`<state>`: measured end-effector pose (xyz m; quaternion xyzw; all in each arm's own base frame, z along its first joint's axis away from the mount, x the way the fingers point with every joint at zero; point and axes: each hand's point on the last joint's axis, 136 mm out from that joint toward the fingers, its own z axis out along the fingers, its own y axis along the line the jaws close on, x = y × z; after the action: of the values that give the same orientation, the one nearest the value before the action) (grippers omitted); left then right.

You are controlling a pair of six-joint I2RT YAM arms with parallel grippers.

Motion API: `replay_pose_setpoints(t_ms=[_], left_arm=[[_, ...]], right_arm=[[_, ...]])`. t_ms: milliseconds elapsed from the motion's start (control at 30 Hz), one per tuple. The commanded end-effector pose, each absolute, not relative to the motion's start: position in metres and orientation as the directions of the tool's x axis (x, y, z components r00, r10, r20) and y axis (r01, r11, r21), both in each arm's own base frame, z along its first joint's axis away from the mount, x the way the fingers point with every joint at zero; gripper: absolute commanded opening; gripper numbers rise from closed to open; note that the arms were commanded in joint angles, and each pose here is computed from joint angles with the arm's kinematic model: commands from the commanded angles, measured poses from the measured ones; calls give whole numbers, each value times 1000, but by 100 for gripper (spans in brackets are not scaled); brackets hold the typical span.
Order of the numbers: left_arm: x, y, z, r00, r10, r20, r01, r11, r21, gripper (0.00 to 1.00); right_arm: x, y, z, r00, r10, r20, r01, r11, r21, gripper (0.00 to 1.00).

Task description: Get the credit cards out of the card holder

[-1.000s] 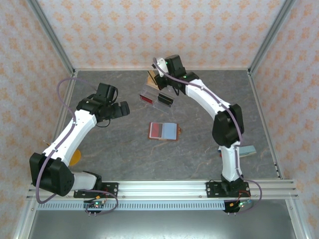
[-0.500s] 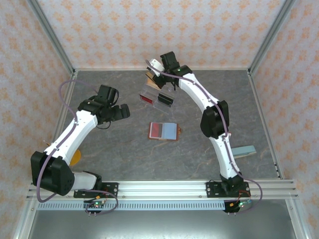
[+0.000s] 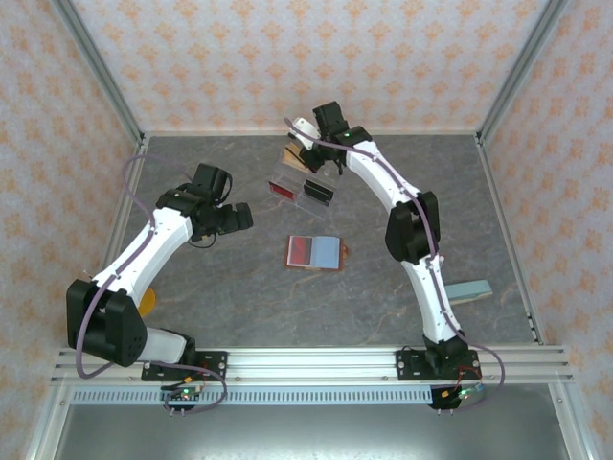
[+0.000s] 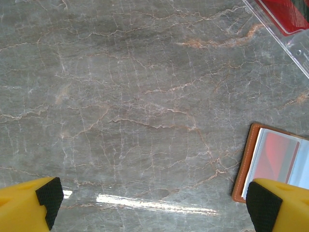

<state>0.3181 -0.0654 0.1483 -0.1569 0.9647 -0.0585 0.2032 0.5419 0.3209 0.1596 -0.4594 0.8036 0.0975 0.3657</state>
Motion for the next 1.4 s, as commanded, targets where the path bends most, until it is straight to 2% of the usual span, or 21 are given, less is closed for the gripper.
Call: replay_pose_setpoints(t_ms=[0, 267, 467, 867, 967, 1167, 1267, 1367], left_arm=[[320, -64, 148, -870, -325, -371, -277, 945, -176, 100], [321, -66, 147, -874, -319, -368, -270, 946, -178, 100], [322, -65, 146, -874, -319, -366, -271, 946, -177, 100], [322, -67, 145, -875, -321, -361, -270, 945, -186, 100], [322, -68, 145, -874, -329, -357, -275, 942, -195, 100], [323, -70, 143, -868, -358, -343, -294, 929, -227, 100], [323, -73, 141, -867, -368, -335, -297, 923, -245, 100], [325, -74, 140, -866, -374, -332, -298, 919, -257, 100]], right_arm=[[542, 317, 152, -323, -688, -649, -814, 553, -181, 2], [547, 313, 144, -360, -689, -630, -795, 579, -179, 9], [553, 312, 148, -374, -668, -643, -771, 610, -185, 21], [555, 312, 178, -418, -584, -696, -721, 680, -137, 20], [550, 310, 199, -449, -528, -721, -688, 719, -98, 22], [530, 298, 233, -565, -359, -743, -578, 815, 46, 37], [507, 296, 237, -635, -270, -724, -537, 827, 163, 39], [484, 286, 231, -726, -142, -673, -425, 862, 276, 41]])
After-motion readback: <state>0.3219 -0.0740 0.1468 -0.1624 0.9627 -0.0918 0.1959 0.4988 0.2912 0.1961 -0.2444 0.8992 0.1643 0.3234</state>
